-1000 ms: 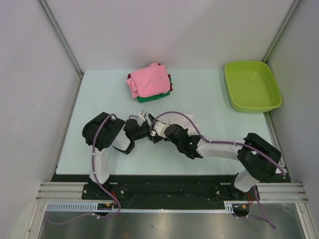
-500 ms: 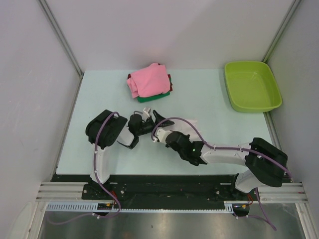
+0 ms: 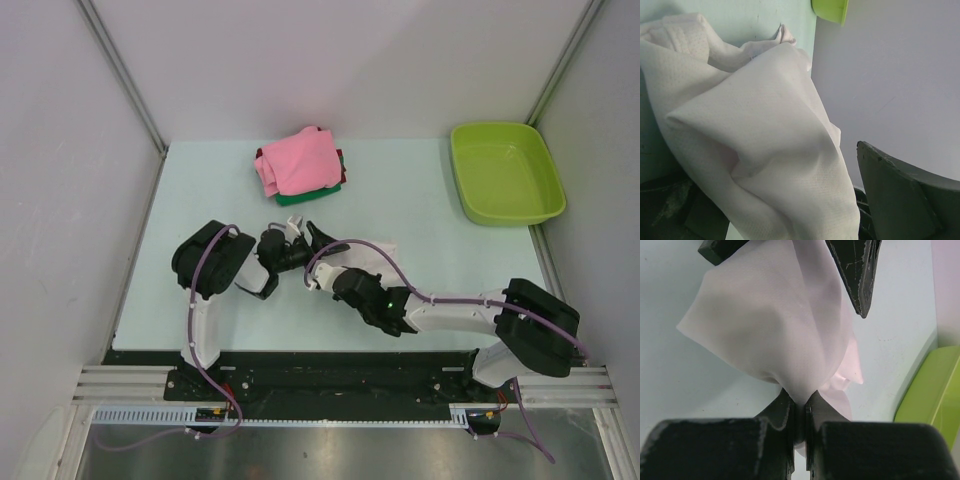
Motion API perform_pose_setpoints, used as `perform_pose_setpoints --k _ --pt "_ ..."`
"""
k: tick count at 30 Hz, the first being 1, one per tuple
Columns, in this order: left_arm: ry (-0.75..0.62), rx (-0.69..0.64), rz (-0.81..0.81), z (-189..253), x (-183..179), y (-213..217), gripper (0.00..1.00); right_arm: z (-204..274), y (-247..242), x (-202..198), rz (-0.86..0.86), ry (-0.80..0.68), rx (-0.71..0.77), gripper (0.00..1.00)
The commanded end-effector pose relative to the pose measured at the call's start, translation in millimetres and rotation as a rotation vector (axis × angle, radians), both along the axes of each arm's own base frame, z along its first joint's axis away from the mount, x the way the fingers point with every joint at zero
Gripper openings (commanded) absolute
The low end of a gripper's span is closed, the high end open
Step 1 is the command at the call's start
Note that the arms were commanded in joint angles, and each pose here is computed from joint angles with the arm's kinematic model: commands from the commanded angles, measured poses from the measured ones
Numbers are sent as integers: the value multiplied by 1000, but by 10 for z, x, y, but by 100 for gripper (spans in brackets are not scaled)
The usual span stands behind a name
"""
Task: Fold and stack the t-shirts
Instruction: Neatly place the folded tshirt to the corner
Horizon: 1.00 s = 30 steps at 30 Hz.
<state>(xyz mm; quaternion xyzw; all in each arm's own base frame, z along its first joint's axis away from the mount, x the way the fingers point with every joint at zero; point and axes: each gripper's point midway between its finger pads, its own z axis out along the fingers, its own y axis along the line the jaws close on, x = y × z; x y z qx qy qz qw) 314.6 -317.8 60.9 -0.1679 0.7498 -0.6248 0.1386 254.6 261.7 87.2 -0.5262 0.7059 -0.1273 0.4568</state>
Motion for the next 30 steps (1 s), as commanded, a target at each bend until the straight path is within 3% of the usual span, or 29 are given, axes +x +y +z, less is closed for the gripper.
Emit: perform_pose_setpoints --k 1,8,11,12,17,19,20,24,30 --pt "1 67 -2 -222 32 -4 95 162 19 -20 -14 -26 51 0" --pt "-49 48 -51 -101 111 -133 60 175 60 -105 -7 -32 60 0" --pt "-93 1 -89 12 117 -210 35 170 82 -148 2 -33 57 0" --pt "-87 -4 -89 19 131 -220 1 177 84 -150 1 -37 57 0" --pt "-124 -11 -103 183 186 -263 0 201 28 -233 -12 -32 46 3" --pt "-138 31 -111 217 242 -278 0 214 -15 -262 -41 -25 64 88" --pt "-158 36 -109 311 273 -281 0 250 -56 -251 -69 -41 67 99" --pt "-199 92 -134 442 410 -335 0 438 -252 -199 -216 -119 122 100" --pt "-284 196 -176 684 804 -397 0 929 -617 -136 -516 -183 366 100"
